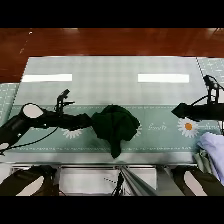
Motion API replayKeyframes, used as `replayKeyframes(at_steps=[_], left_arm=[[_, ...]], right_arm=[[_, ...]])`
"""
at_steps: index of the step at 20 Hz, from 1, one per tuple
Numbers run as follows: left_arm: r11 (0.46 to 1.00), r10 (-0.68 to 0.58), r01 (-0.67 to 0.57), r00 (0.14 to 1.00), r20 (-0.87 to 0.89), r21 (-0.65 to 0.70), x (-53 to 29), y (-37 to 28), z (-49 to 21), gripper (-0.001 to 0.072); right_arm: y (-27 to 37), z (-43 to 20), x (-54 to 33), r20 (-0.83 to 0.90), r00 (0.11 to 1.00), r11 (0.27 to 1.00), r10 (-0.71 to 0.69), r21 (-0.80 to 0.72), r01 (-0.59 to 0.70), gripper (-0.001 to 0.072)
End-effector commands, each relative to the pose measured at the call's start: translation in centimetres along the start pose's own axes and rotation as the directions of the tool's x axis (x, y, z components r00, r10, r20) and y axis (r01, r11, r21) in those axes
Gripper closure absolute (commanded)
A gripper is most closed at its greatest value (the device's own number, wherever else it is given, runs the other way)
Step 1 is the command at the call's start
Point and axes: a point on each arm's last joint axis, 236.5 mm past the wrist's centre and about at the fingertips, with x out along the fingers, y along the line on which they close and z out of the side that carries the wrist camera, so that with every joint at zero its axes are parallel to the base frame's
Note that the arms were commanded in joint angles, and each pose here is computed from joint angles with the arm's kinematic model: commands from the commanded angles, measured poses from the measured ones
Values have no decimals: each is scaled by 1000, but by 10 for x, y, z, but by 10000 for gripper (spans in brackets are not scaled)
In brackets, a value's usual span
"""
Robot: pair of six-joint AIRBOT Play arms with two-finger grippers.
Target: Fold the shirts.
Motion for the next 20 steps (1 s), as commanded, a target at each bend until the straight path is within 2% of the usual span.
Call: replayKeyframes(at_steps=[1, 3, 4, 5, 6, 7, 10, 11, 16, 20], left_arm=[[984, -174, 174, 985, 8, -40, 20, -32, 7, 53], [972, -226, 227, 974, 23, -63, 28, -43, 11, 70], [972, -220, 221, 975, 14, -74, 33, -41, 10, 180], [973, -215, 214, 977, -6, -87, 38, -38, 6, 366], [972, -215, 212, 976, -27, -101, 42, -35, 2, 584], [971, -219, 214, 975, -42, -108, 43, -35, -1, 686], [969, -231, 225, 971, -58, -99, 42, -38, -5, 686], [969, -236, 230, 970, -66, -92, 42, -39, -7, 686], [963, -261, 252, 959, -107, -90, 39, -45, -16, 686], [963, -262, 253, 959, -108, -90, 39, -46, -16, 686]], right_arm=[[2, -15, 19, -62, 993, 992, 99, 85, -94, 161], [6, -24, 26, -85, 988, 988, 128, 96, -120, 164], [7, -26, 28, -89, 987, 987, 135, 98, -126, 165], [7, -27, 28, -94, 986, 987, 137, 99, -128, 166], [9, -28, 27, -99, 985, 986, 144, 99, -134, 166], [14, -29, 27, -102, 981, 983, 164, 104, -153, 166], [53, -35, 31, -89, 940, 939, 330, 137, -317, 166], [60, -42, 38, -91, 932, 931, 350, 146, -336, 166], [93, -81, 82, -136, 912, 915, 388, 178, -363, 165], [116, -84, 117, -116, 917, 910, 381, 219, -351, 166]])
